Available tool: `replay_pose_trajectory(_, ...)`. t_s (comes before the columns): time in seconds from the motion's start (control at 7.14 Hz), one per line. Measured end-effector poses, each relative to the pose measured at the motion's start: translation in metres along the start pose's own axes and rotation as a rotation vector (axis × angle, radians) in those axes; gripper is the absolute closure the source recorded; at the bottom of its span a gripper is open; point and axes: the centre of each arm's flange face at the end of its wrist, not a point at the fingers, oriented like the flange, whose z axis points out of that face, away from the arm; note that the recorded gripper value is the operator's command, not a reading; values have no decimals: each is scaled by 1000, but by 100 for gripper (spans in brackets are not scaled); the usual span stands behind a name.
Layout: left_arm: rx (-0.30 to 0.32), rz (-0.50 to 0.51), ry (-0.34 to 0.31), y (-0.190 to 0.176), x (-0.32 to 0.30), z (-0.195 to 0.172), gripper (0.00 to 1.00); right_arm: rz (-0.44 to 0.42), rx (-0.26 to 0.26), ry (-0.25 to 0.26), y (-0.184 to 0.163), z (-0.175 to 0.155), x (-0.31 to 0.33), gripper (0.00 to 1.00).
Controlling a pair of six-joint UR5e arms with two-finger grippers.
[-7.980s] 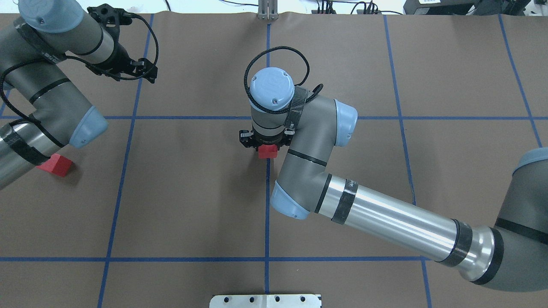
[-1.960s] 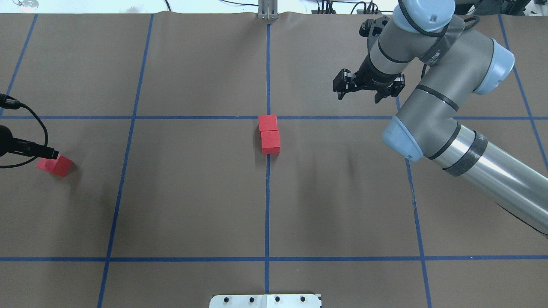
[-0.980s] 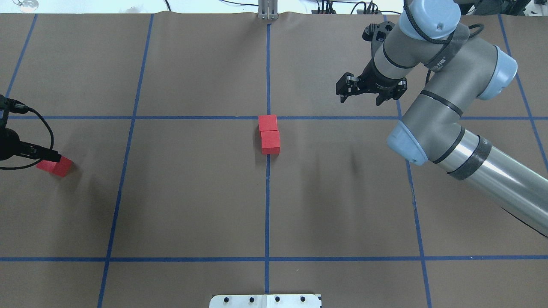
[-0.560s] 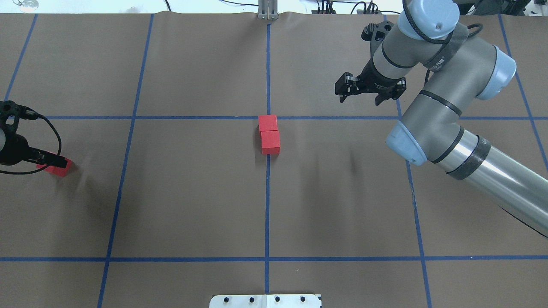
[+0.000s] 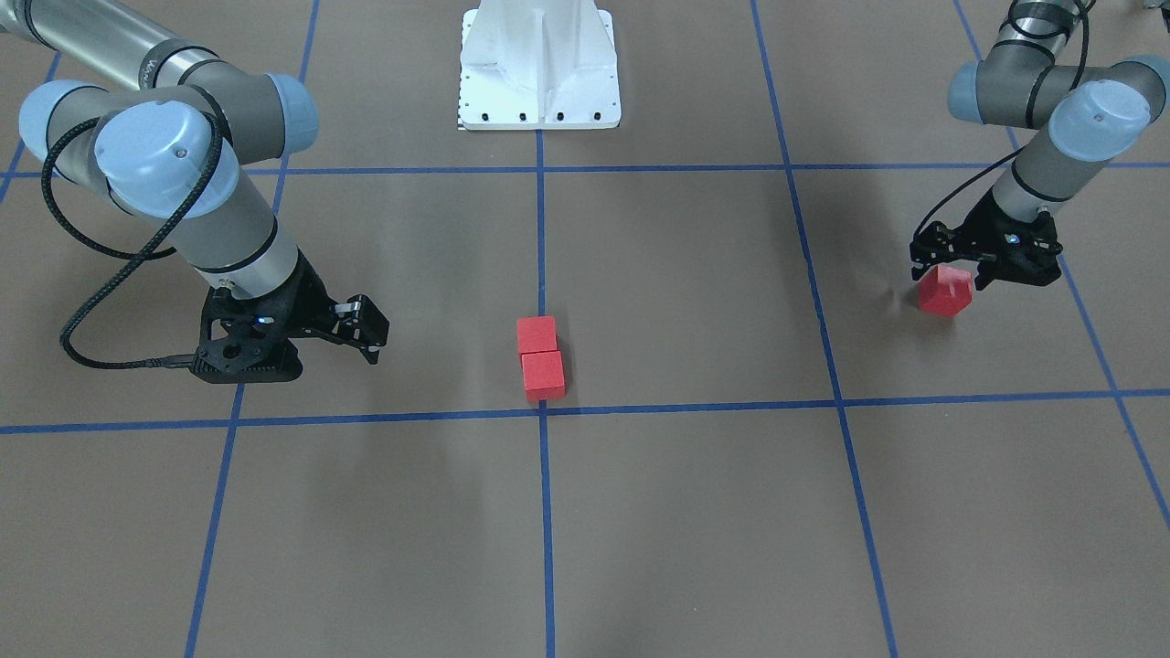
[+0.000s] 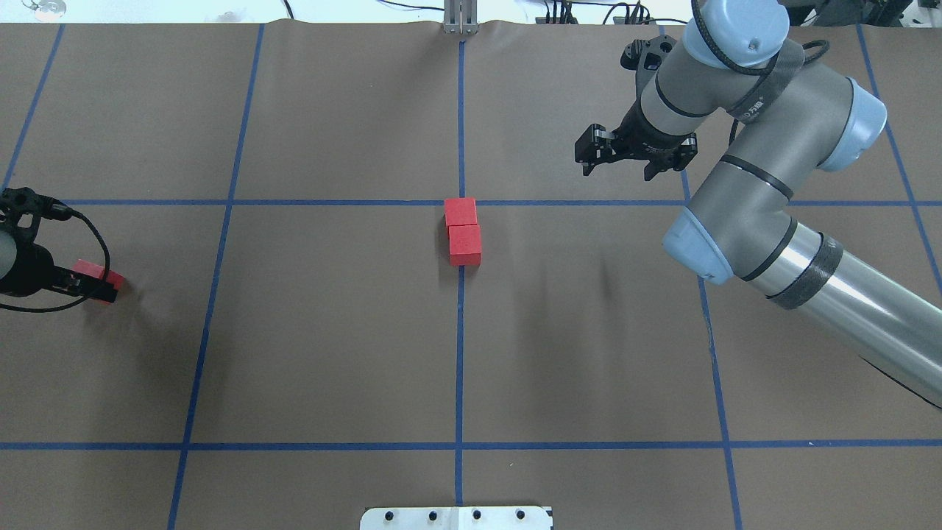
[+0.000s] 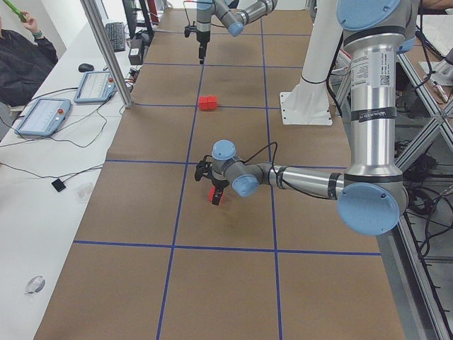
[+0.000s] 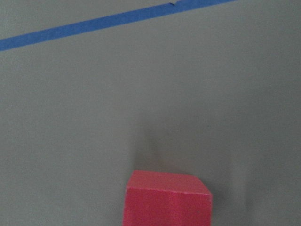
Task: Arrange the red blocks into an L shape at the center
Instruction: 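Lower the left gripper onto the last red cube and grasp it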
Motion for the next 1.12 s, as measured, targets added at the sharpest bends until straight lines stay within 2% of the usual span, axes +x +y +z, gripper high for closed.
replay_pose_trajectory(0.14, -5, -3, -1, 1, -1, 2, 1, -1, 1, 0, 0, 0, 0, 1)
replay_pose_trajectory(0.28, -8, -4, 1, 0, -1, 3, 24, -2, 1, -1, 0, 0, -1, 1)
replay_pose_trajectory(0.42, -8, -4, 4, -1, 0, 3, 76, -3, 1, 0, 0, 0, -1, 1)
replay_pose_trajectory(0.56, -7, -4, 6, -2, 2, 3, 100, -3, 1, 1, 0, 1, 0, 1)
replay_pose_trajectory(0.84, -7, -6, 5, -5, 4, 2, 100, -4, 2, 3, -1, 2, 0, 1)
replay_pose_trajectory(1.12, -9, -20, 13, -15, 14, -14, 100, -5, 5, 2, -1, 1, 1, 1)
